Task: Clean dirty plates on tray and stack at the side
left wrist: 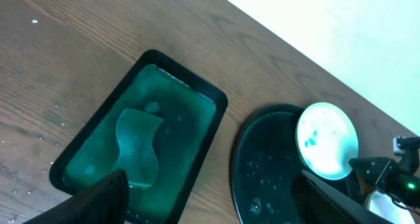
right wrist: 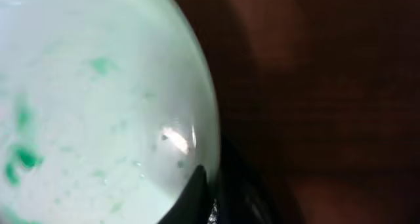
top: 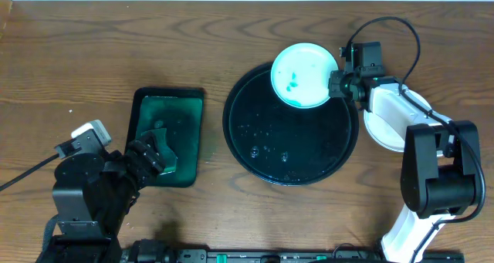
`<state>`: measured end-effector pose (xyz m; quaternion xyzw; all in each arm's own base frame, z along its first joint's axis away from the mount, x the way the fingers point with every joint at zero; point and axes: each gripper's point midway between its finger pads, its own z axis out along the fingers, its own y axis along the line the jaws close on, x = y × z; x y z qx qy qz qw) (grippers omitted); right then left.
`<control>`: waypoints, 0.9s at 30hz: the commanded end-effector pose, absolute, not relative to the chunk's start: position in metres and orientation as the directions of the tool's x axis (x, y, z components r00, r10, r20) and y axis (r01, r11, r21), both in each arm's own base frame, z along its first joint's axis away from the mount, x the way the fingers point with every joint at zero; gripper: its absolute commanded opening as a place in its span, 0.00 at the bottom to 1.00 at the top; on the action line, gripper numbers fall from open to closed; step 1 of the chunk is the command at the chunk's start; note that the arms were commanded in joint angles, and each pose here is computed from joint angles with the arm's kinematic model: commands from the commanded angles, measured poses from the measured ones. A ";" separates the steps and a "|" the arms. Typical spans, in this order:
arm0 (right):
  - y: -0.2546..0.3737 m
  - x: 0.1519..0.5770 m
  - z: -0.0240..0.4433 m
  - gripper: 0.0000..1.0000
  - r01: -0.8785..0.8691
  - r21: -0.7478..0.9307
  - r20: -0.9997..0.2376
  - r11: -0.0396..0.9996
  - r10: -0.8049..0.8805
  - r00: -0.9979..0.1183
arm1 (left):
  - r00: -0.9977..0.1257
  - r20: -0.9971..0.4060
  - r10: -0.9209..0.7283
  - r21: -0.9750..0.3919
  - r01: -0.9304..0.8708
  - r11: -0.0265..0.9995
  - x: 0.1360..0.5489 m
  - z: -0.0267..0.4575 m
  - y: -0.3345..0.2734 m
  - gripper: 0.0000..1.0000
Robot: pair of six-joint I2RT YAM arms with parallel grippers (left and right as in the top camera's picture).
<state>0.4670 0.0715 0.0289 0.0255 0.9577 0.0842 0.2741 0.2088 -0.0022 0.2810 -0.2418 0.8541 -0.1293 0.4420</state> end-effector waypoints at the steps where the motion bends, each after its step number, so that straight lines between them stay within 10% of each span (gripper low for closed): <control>1: 0.082 0.460 0.024 0.10 0.010 0.221 -0.479 0.975 0.118 -0.870 | -0.480 -0.701 -0.527 -0.439 -0.292 0.850 0.208 0.288 -0.002 0.80; 8: 0.085 0.440 0.003 0.24 0.017 0.211 -0.400 0.977 0.102 -0.911 | -0.480 -0.701 -0.527 -0.439 -0.292 0.850 0.208 0.288 -0.002 0.80; 12: 0.092 0.440 -0.006 0.01 0.002 0.212 -0.399 0.977 0.088 -0.913 | -0.480 -0.701 -0.527 -0.439 -0.292 0.850 0.208 0.288 -0.002 0.80; 20: 0.132 0.422 0.059 0.01 -0.084 0.435 -0.386 0.896 0.101 -0.917 | -0.480 -0.701 -0.527 -0.439 -0.292 0.850 0.208 0.288 -0.002 0.80; 27: 0.101 0.374 0.076 0.01 0.068 0.185 -0.315 0.980 0.125 -0.941 | -0.480 -0.701 -0.527 -0.439 -0.292 0.850 0.208 0.288 -0.002 0.80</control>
